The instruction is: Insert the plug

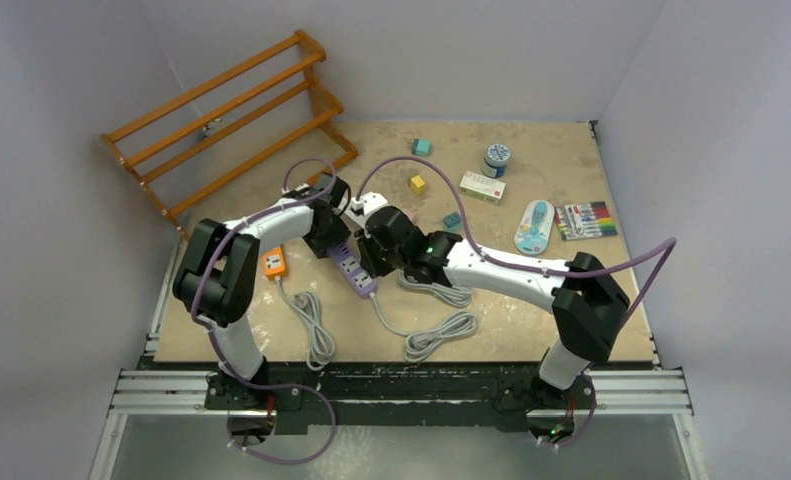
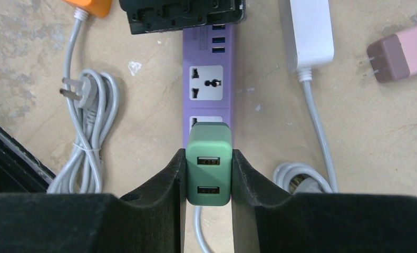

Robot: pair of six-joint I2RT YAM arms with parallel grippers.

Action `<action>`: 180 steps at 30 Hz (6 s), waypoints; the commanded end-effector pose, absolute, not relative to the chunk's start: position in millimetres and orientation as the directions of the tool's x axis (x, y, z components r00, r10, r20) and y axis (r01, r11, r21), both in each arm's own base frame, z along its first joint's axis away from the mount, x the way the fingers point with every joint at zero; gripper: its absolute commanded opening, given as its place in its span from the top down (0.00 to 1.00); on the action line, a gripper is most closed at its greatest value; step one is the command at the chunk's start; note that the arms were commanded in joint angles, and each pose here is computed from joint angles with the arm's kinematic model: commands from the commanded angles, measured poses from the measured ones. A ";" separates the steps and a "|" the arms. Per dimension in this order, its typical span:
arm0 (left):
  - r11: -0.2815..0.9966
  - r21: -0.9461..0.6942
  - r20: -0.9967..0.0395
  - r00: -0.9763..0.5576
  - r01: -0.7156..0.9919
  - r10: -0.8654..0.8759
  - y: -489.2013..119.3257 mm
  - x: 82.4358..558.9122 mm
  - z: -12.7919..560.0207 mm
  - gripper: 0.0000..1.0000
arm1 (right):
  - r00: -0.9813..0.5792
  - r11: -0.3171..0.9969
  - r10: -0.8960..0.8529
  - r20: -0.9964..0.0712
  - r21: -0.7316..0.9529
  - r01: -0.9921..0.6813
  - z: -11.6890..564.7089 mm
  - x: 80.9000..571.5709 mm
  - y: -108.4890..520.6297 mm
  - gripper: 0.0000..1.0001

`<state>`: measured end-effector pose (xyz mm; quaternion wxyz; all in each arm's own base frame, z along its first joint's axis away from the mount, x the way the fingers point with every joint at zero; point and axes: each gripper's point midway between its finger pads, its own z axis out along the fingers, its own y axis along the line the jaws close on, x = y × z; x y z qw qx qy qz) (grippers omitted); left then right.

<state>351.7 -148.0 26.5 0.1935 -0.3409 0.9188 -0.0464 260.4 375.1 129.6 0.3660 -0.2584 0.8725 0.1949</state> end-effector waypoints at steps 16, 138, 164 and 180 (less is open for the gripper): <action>0.767 -0.174 -0.362 -0.685 -0.617 -0.633 -185.0 316.0 51.0 0.25 | -0.533 0.775 -0.293 -0.794 0.130 -0.619 146.1 247.6 350.1 1.00; 0.722 -0.220 -0.208 -0.691 -0.656 -0.692 -172.5 315.4 47.6 0.35 | -0.553 0.754 -0.347 -0.758 0.126 -0.645 98.8 245.8 390.4 1.00; 0.715 -0.191 -0.233 -0.676 -0.673 -0.699 -150.8 315.7 48.4 0.35 | -0.555 0.762 -0.381 -0.740 0.089 -0.641 87.4 247.1 383.9 1.00; 0.718 -0.183 -0.237 -0.678 -0.672 -0.695 -150.2 318.6 46.5 0.35 | -0.543 0.768 -0.344 -0.766 0.102 -0.632 104.3 246.2 378.0 1.00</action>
